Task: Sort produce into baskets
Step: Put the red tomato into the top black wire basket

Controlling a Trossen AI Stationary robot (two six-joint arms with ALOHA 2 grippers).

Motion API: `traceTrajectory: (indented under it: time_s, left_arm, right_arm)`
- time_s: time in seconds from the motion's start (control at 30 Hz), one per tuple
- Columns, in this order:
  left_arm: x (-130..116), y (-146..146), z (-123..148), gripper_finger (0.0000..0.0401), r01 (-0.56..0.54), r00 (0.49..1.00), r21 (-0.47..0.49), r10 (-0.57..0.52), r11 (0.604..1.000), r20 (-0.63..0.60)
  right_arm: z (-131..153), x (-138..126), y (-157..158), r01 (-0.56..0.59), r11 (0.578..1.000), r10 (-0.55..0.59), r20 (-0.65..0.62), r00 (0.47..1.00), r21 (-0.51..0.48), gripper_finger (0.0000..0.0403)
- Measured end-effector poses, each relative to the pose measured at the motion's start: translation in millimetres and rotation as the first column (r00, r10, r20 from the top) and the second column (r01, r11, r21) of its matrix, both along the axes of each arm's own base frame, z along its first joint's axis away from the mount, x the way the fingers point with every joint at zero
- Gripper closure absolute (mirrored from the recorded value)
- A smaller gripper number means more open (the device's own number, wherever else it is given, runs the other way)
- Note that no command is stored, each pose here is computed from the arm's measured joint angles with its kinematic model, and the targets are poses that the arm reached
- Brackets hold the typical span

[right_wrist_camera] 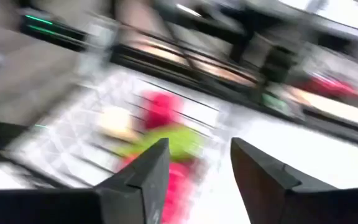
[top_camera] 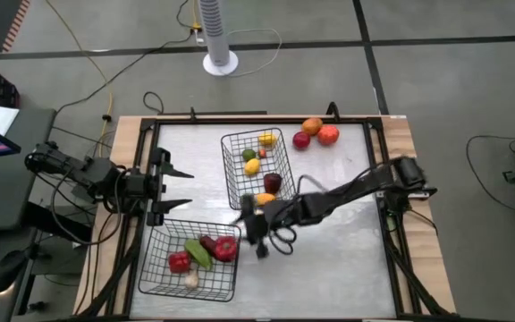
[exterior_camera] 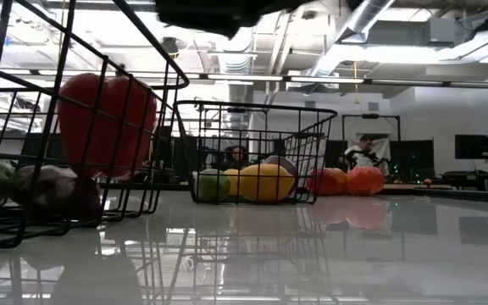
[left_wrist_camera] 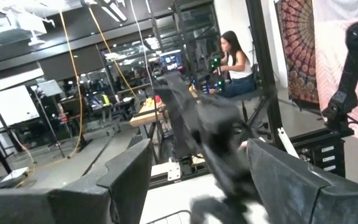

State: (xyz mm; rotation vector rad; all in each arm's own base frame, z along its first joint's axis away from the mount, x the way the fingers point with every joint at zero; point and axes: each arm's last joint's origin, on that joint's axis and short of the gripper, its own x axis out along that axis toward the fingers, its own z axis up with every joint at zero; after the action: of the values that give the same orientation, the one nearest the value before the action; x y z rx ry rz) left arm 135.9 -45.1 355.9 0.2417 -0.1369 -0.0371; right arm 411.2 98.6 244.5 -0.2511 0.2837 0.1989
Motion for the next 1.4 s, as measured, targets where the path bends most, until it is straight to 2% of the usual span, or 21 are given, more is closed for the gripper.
traceTrajectory:
  time_s: [0.13,0.3,0.5,0.6,0.7,0.83,1.07,1.27,1.3,1.4]
  left_arm:
    - [0.2,-0.1,-1.3,0.0152,0.001,1.000,0.002,-0.001,1.000,-0.013]
    - [0.2,-0.1,-1.3,0.0152,0.001,1.000,0.001,-0.001,1.000,-0.013]
    - [0.3,-0.1,-1.4,0.0152,0.002,1.000,-0.010,-0.002,1.000,-0.014]
    - [0.3,-0.1,-1.4,0.0152,0.002,1.000,-0.010,-0.002,1.000,-0.014]
    - [0.2,0.0,-1.4,0.0152,0.001,1.000,-0.009,-0.001,1.000,-0.014]
    - [0.2,0.7,-1.4,0.0152,-0.025,1.000,-0.012,0.024,1.000,-0.016]
    - [1.5,0.8,-2.0,0.0152,-0.042,0.999,-0.008,0.042,0.999,-0.020]
    - [2.3,0.8,-2.5,0.0152,-0.052,0.998,-0.004,0.052,0.999,-0.023]
    - [2.3,0.8,-2.5,0.0152,-0.053,0.998,-0.003,0.053,0.999,-0.024]
    - [2.3,0.8,-2.5,0.0152,-0.054,0.998,-0.003,0.053,0.999,-0.024]
  right_arm:
    - [31.8,-24.9,-21.1,0.211,0.977,-0.213,-0.076,0.974,-0.041,0.0186]
    - [42.5,-52.5,-32.5,0.346,0.931,-0.363,-0.194,0.912,-0.113,0.0187]
    - [22.5,-92.1,-50.6,0.560,0.792,-0.599,-0.128,0.791,-0.242,0.0207]
    - [20.5,-115.1,-63.4,0.647,0.734,-0.669,-0.052,0.742,-0.207,0.0223]
    - [15.3,-137.0,-79.6,0.705,0.693,-0.715,-0.013,0.699,-0.149,0.0237]
    - [-1.1,-161.8,-102.1,0.774,0.627,-0.777,-0.011,0.629,-0.088,0.0251]
    - [-41.8,-189.5,-139.7,0.887,0.461,-0.886,-0.077,0.458,-0.021,0.0256]
    - [-72.3,-195.1,-162.9,0.885,0.464,-0.878,-0.122,0.464,0.029,0.0241]
    - [-74.4,-194.4,-166.4,0.879,0.475,-0.871,-0.123,0.475,0.034,0.0235]
    - [-81.7,-193.4,-175.4,0.874,0.486,-0.866,-0.138,0.481,-0.001,0.0206]
